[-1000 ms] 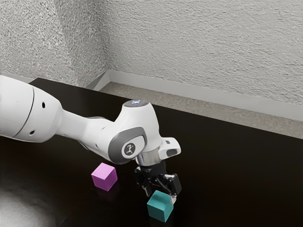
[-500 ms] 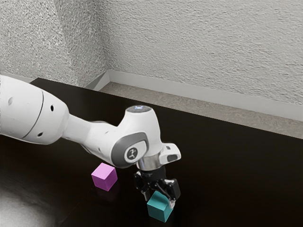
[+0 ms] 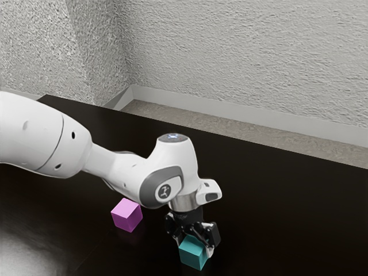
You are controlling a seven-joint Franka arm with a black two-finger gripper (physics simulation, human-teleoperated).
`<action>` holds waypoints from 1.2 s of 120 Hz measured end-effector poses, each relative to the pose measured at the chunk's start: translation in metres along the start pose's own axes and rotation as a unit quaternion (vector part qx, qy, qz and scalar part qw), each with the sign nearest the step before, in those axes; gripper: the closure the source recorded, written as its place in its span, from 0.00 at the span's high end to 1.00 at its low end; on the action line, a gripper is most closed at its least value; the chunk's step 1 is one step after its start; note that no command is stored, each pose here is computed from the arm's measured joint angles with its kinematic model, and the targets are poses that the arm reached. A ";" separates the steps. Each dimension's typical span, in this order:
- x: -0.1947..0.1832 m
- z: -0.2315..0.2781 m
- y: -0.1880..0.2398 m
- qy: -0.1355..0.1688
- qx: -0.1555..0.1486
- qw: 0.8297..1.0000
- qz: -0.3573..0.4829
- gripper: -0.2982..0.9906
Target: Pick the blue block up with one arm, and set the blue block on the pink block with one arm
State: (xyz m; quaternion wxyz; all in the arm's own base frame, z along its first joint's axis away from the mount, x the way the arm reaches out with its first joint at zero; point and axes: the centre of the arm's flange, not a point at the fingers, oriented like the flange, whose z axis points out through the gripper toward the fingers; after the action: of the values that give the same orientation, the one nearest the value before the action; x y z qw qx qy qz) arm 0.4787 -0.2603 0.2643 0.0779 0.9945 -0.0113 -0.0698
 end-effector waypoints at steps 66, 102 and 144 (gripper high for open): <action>0.006 0.007 0.000 -0.002 0.000 1.000 -0.003 0.77; 0.006 0.007 0.001 0.000 -0.001 1.000 -0.007 0.60; 0.003 -0.040 0.001 0.043 -0.004 0.999 -0.001 0.49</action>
State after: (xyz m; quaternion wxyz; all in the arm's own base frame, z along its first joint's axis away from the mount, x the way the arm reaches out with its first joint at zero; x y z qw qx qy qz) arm 0.4868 -0.2557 0.3029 0.0827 0.9962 -0.0068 -0.0274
